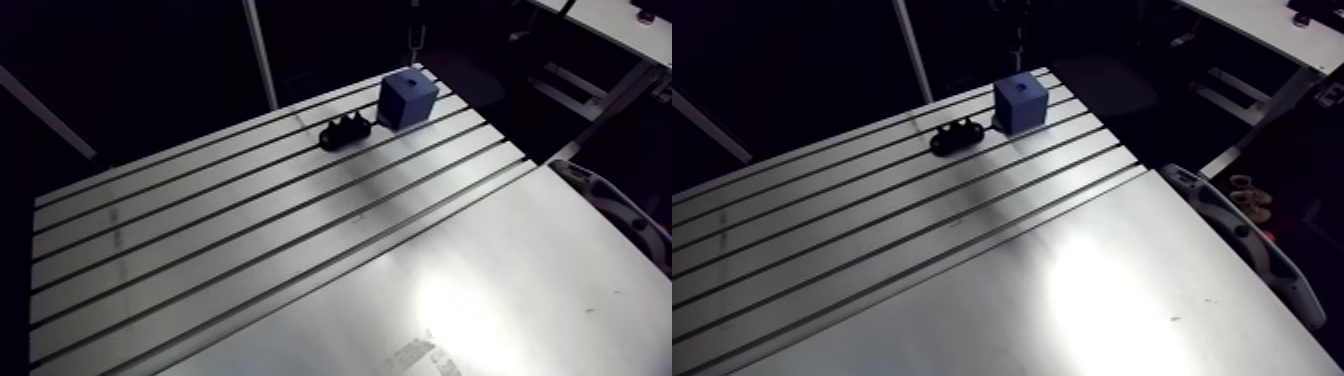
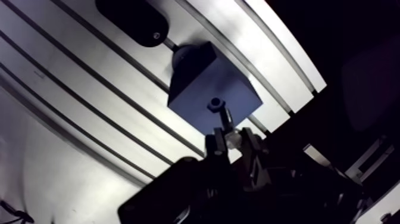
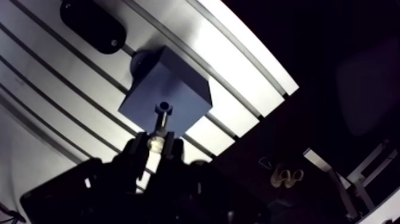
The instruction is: Pick up the M10 bolt and insert it into the hex recess until seated.
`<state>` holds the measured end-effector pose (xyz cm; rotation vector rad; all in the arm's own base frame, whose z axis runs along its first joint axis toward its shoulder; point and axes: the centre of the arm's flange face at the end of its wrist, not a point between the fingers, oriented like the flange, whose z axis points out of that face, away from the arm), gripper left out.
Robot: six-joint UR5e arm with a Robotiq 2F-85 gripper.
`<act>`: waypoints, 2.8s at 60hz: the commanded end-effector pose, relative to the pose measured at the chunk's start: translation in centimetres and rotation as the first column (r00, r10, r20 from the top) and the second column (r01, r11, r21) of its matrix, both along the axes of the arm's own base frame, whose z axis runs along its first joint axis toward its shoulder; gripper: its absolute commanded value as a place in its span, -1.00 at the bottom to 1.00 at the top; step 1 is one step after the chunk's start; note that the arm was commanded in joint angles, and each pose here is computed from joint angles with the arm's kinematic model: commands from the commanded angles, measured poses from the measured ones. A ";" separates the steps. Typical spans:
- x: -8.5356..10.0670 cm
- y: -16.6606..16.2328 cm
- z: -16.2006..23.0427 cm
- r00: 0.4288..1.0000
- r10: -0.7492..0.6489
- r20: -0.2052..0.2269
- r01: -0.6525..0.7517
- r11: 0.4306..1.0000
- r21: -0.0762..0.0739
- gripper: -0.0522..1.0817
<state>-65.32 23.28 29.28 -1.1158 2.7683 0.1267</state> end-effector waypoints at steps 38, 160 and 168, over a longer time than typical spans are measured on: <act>0.2 -0.1 -1.2 1.000 -0.002 0.016 0.002 1.000 -0.006 0.67; 0.0 0.7 -3.3 0.999 -0.007 0.041 0.008 1.000 -0.018 0.67; 0.1 0.6 -3.4 0.999 -0.007 0.043 0.008 1.000 -0.019 0.67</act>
